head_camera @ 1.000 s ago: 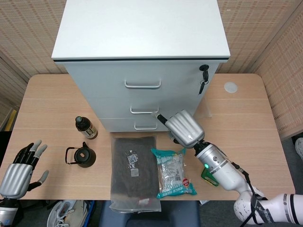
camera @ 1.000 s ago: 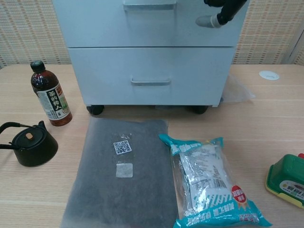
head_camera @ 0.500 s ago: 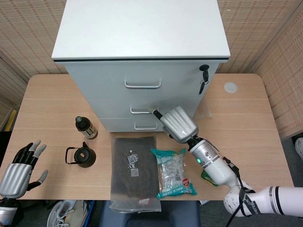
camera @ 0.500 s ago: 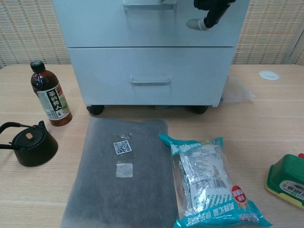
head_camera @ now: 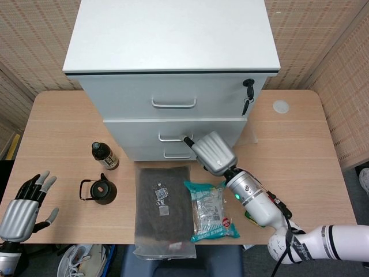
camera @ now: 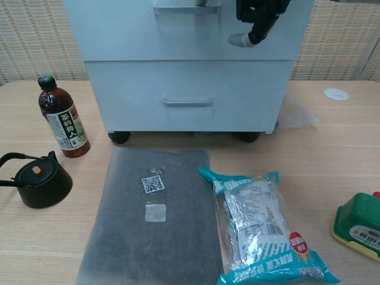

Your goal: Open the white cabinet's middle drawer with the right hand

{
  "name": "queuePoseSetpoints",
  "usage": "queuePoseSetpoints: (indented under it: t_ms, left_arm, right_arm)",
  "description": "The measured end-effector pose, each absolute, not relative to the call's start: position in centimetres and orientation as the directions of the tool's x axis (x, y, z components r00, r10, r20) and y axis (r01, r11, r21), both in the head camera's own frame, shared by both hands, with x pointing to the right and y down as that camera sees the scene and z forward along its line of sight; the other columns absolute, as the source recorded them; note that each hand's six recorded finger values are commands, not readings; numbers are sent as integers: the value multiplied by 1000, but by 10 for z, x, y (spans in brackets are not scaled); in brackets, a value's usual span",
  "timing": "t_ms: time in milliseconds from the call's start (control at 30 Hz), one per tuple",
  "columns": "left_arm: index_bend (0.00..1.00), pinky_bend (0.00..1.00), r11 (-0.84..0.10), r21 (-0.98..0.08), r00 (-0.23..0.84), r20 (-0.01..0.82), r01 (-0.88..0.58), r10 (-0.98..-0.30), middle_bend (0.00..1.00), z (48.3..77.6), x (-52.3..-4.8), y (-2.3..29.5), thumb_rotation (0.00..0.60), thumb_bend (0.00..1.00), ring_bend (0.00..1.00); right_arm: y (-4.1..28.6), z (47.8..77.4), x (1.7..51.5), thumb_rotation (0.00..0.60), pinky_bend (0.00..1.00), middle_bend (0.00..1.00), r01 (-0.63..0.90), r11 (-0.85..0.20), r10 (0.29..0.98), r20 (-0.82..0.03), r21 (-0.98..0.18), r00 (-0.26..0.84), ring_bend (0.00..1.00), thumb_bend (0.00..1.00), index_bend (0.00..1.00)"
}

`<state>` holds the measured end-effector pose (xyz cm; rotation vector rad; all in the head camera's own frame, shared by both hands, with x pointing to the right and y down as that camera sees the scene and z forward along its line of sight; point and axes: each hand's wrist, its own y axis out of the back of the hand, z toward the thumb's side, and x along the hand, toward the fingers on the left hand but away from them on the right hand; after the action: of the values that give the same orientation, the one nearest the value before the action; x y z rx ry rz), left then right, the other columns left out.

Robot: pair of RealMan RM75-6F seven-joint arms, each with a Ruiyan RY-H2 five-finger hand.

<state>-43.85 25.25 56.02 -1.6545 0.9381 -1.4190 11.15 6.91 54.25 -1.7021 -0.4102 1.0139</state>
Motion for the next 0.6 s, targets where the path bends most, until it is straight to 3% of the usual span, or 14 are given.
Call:
queuePoseSetpoints:
  t_ms: [600]
  left_arm:
    - [91,112,-453,-890,118,445,-53,-888,2,560,-437,253,600,325,31]
  right_arm:
    - [94,528,111,600,863,933,-218,-348,667,-404,-912,626,973,352,179]
